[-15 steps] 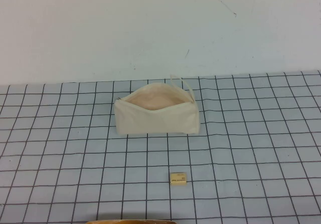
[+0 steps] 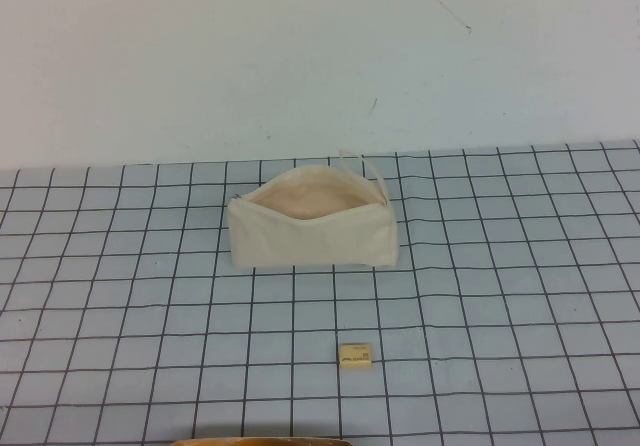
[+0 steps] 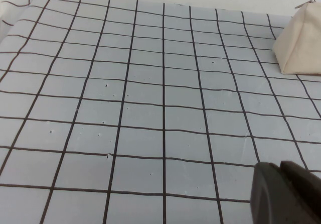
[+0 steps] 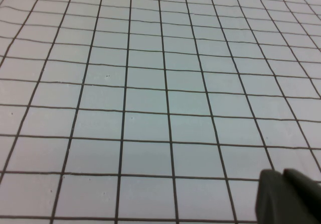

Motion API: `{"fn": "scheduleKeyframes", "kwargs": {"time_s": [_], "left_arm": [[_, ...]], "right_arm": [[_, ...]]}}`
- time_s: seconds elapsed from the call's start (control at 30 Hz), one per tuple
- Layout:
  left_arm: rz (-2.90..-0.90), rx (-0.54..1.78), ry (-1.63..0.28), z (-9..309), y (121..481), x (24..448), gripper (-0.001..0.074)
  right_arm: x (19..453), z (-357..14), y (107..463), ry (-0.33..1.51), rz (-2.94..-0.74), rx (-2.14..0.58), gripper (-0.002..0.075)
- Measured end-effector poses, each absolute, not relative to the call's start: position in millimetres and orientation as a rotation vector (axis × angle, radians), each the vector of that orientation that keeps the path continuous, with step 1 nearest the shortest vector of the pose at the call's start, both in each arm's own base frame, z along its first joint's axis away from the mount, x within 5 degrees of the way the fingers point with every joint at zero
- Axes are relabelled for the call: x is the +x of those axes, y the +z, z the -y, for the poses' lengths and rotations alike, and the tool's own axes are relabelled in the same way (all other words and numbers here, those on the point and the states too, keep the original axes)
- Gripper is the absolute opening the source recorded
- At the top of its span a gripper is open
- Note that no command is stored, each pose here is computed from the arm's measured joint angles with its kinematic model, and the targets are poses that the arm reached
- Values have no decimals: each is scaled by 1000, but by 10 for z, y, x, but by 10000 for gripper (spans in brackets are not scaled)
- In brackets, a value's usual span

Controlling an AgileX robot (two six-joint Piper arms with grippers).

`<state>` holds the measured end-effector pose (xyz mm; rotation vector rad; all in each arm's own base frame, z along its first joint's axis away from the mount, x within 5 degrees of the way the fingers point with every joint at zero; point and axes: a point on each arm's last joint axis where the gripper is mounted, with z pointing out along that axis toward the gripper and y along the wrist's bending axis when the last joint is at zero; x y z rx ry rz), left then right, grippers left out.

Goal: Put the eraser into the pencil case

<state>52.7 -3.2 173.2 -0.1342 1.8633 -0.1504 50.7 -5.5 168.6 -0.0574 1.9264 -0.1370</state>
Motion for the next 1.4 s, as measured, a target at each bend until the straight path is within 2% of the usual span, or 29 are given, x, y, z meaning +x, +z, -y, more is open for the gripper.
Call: {"fn": "scheduleKeyframes", "kwargs": {"time_s": [0.5,0.63,0.73,0.9,1.0,1.23,1.33,1.4], "left_arm": [[-1863,-134,-150,32,1732,527,-1],[-1863,-134,-150,32,1732,527,-1],[-1863,-134,-150,32,1732,527,-1],[-1863,-134,-150,32,1732,527,-1],[-1863,-134,-150,32,1732,527,-1],[-1863,-134,-150,32,1732,527,-1],[-1863,-134,-150,32,1732,527,-1],[-1863,-134,-150,32,1732,527,-1]], "right_arm": [[507,54,1686,-135,-1926,-56,-1],[508,34,1686,-78,-1926,-19,-1],[509,-17,1687,93,-1923,110,-1],[509,-179,1708,682,-1847,576,-1],[508,-214,1731,811,-1813,666,-1],[521,-196,1760,777,-1781,631,-1],[514,-203,1838,703,-1783,500,-1],[477,-237,2012,648,-1798,346,-1]]}}
